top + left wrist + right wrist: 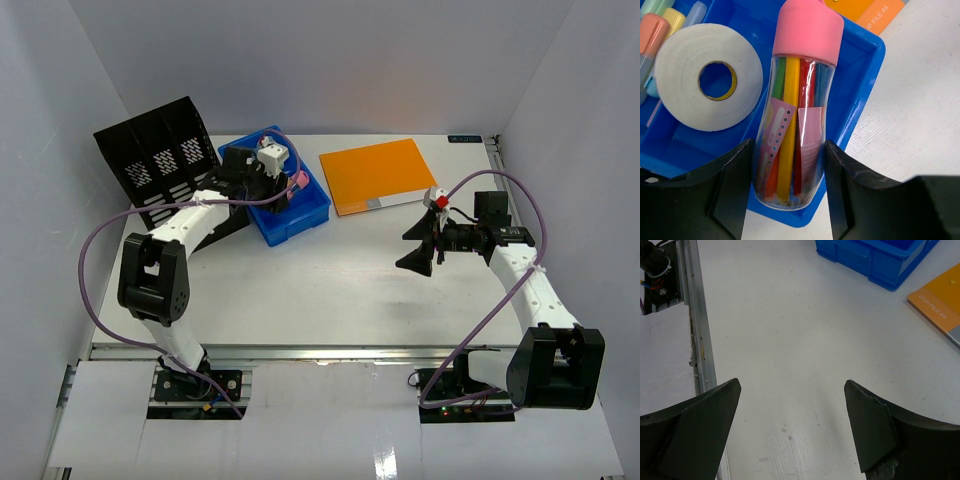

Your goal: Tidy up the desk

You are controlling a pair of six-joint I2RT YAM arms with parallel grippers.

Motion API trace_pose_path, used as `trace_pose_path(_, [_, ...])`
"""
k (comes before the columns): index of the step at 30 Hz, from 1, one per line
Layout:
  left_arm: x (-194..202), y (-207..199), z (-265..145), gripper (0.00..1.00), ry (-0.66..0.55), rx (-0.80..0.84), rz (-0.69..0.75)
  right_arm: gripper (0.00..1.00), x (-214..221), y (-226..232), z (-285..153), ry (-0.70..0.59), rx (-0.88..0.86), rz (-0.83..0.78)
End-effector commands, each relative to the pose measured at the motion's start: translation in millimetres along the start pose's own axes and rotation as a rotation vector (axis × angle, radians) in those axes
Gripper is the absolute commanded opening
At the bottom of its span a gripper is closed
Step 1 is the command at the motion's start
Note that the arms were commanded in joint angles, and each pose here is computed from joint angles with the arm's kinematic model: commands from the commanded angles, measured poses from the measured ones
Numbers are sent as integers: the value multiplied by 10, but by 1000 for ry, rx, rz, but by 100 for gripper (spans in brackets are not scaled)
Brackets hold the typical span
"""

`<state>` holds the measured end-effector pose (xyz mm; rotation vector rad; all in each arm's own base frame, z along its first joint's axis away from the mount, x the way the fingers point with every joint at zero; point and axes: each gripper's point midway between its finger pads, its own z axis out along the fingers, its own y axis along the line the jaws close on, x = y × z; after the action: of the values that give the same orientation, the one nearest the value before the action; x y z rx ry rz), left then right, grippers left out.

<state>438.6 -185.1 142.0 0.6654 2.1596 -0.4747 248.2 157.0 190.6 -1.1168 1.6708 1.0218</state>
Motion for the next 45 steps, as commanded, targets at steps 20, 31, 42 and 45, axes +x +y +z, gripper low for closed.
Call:
trace_pose_path(20, [-94, 28, 107, 98, -66, -24, -18, 90, 59, -144, -63, 8, 40, 9])
trace_pose_path(31, [-538, -268, -678, 98, -271, -19, -20, 90, 182, -224, -74, 54, 21, -99])
trace_pose_path(42, [237, -504, -1574, 98, -481, -137, -165, 90, 174, -838, 283, 362, 33, -595])
trace_pose_path(45, [284, -631, -1731, 98, -527, -103, -119, 90, 157, -1060, 535, 439, 66, -652])
